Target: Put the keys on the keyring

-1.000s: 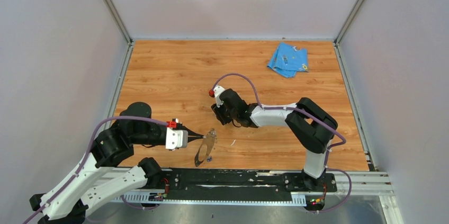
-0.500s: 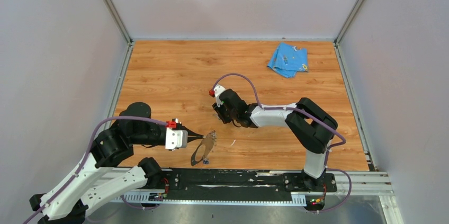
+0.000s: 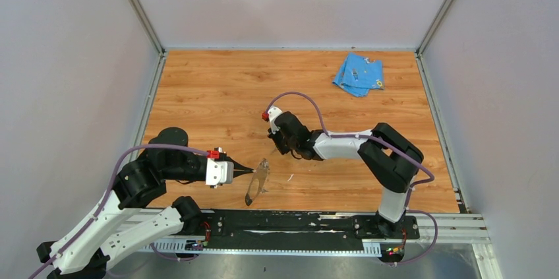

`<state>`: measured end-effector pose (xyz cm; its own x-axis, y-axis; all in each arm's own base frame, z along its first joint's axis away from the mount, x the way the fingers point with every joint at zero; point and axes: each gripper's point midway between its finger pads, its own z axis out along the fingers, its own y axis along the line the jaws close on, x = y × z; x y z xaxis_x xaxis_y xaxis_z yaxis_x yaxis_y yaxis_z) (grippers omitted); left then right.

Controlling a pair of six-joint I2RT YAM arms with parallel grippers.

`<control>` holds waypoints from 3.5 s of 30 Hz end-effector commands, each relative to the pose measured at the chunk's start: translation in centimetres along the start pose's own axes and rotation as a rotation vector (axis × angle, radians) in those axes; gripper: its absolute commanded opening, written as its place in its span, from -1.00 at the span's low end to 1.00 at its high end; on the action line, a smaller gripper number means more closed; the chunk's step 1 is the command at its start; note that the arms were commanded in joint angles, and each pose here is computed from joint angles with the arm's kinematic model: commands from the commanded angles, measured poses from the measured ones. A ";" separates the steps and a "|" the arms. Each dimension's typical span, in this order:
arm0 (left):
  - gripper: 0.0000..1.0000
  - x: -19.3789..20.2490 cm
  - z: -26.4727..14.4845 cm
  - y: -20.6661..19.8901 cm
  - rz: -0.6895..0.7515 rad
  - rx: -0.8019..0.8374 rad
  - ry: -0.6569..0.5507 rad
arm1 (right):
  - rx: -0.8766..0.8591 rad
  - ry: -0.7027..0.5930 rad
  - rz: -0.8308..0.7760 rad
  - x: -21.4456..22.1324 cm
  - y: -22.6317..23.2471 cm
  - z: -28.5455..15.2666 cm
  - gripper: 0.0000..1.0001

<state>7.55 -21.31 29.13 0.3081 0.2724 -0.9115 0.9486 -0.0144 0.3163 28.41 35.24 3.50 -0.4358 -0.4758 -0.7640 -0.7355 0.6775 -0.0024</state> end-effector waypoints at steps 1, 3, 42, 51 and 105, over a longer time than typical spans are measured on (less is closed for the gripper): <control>-1.00 -0.5 0.0 -0.1 -0.001 0.004 -0.024 | 0.007 -0.008 -0.020 -0.1 0.2 -0.9 -0.99; -1.00 -0.6 0.0 -0.1 -0.001 0.006 -0.026 | 0.004 -0.026 -0.024 -0.7 0.1 -1.3 -0.99; -1.00 -1.3 0.1 -0.6 0.003 0.044 -0.051 | -0.517 -0.002 0.170 5.0 5.5 -9.9 -0.99; -1.00 -1.3 0.2 -0.6 0.002 0.052 -0.051 | -0.441 0.064 0.196 7.3 3.6 -8.2 -0.93; -1.00 -1.6 0.0 -0.6 -0.005 0.043 -0.064 | -0.284 0.088 0.108 8.2 2.5 -8.0 -0.42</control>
<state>6.48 -21.71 29.10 0.2839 0.2483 -0.9261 0.9588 -0.0674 0.2759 19.07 28.33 2.61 -0.5702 -0.4436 -0.6915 -0.7803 0.5557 0.2869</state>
